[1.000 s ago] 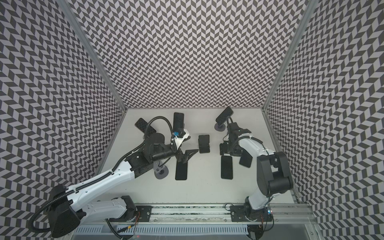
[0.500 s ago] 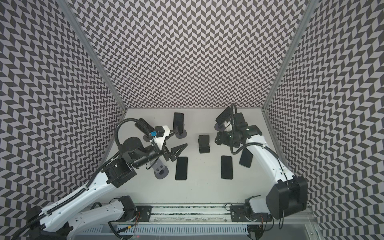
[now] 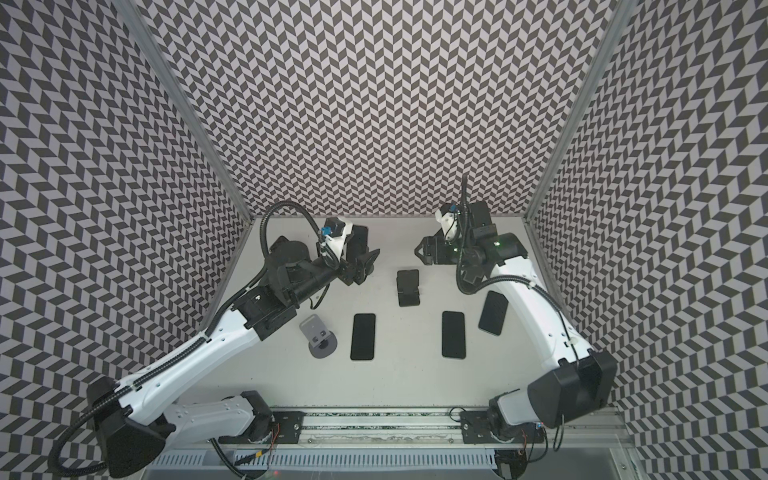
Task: Remove the phone from the phone stand
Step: 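Reach the left gripper toward the purple-edged phone on a far stand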
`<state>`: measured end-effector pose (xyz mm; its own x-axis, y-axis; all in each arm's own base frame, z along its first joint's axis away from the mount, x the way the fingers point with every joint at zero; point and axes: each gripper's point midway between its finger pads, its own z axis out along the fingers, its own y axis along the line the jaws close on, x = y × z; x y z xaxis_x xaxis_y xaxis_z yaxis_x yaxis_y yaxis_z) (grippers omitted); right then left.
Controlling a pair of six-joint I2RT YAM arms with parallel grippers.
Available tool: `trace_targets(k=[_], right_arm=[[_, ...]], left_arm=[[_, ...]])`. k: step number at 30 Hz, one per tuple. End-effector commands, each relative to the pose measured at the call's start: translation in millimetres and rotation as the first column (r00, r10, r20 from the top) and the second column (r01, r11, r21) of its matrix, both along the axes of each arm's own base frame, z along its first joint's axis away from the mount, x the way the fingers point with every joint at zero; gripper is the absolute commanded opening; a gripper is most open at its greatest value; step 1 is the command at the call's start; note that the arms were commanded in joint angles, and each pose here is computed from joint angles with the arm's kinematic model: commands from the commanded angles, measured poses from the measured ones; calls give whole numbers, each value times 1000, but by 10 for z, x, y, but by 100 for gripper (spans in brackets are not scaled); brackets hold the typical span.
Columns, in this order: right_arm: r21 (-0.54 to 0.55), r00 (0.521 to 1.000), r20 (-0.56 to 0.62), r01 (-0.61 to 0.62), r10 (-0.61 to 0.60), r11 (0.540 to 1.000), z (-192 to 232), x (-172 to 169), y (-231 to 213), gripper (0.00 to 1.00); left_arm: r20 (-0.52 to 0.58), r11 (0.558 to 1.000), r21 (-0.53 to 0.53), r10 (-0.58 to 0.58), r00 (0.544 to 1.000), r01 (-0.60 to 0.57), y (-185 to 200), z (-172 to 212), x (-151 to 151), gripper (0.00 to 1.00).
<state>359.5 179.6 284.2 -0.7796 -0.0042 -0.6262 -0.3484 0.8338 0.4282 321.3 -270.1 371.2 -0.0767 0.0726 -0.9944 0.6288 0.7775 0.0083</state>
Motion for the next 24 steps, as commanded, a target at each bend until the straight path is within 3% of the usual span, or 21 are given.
trace_targets(k=[1, 10, 24], right_arm=[[19, 994, 89, -61, 59, 998, 150, 133, 109, 81], [275, 996, 15, -90, 89, 957, 163, -159, 334, 80], [218, 995, 37, -98, 93, 971, 103, -252, 283, 79]], left_arm=[[-12, 993, -45, 111, 994, -112, 148, 74, 304, 85], [-97, 978, -42, 197, 976, -202, 134, -235, 837, 84], [-147, 975, 12, 219, 965, -220, 350, -682, 1380, 84]])
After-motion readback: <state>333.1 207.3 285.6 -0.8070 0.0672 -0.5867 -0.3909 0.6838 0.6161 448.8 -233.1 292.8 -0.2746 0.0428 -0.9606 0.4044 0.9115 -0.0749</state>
